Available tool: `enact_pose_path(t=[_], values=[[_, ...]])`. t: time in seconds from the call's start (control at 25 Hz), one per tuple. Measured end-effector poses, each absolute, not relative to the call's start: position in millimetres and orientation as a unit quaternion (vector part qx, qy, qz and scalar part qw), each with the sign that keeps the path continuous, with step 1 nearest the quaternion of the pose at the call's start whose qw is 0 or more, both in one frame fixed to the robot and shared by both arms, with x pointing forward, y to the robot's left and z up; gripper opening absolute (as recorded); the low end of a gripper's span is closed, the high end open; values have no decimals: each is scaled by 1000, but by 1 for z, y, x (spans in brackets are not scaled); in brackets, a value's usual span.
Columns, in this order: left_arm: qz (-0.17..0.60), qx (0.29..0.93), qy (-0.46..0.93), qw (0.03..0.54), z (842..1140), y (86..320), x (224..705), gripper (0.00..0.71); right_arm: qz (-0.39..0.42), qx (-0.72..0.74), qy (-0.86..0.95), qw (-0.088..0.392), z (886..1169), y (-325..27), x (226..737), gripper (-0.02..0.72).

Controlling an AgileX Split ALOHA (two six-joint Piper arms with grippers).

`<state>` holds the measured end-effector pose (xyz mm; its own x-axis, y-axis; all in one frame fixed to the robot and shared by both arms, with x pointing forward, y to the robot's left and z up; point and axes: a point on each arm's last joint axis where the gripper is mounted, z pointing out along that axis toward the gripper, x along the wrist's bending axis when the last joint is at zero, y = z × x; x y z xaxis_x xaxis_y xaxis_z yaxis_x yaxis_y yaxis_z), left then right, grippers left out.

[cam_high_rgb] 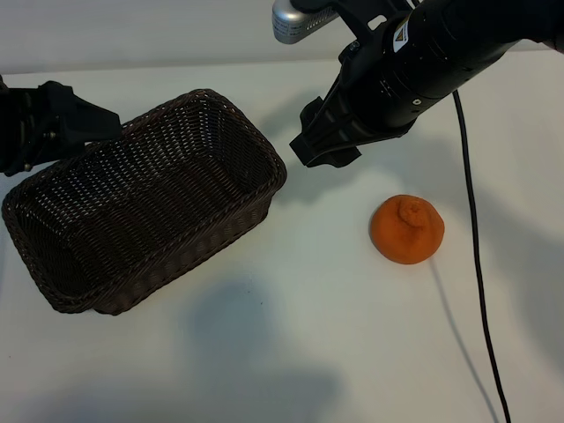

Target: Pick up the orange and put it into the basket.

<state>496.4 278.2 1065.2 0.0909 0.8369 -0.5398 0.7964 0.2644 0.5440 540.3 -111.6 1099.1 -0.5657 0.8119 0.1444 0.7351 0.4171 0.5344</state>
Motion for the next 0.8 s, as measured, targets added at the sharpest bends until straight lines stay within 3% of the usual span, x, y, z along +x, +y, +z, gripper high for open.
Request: enact_pose_path(t=[0.8], values=[[31,602,676,424,1066,279,498,588,282,461,839,67,1099,-111,540,593]])
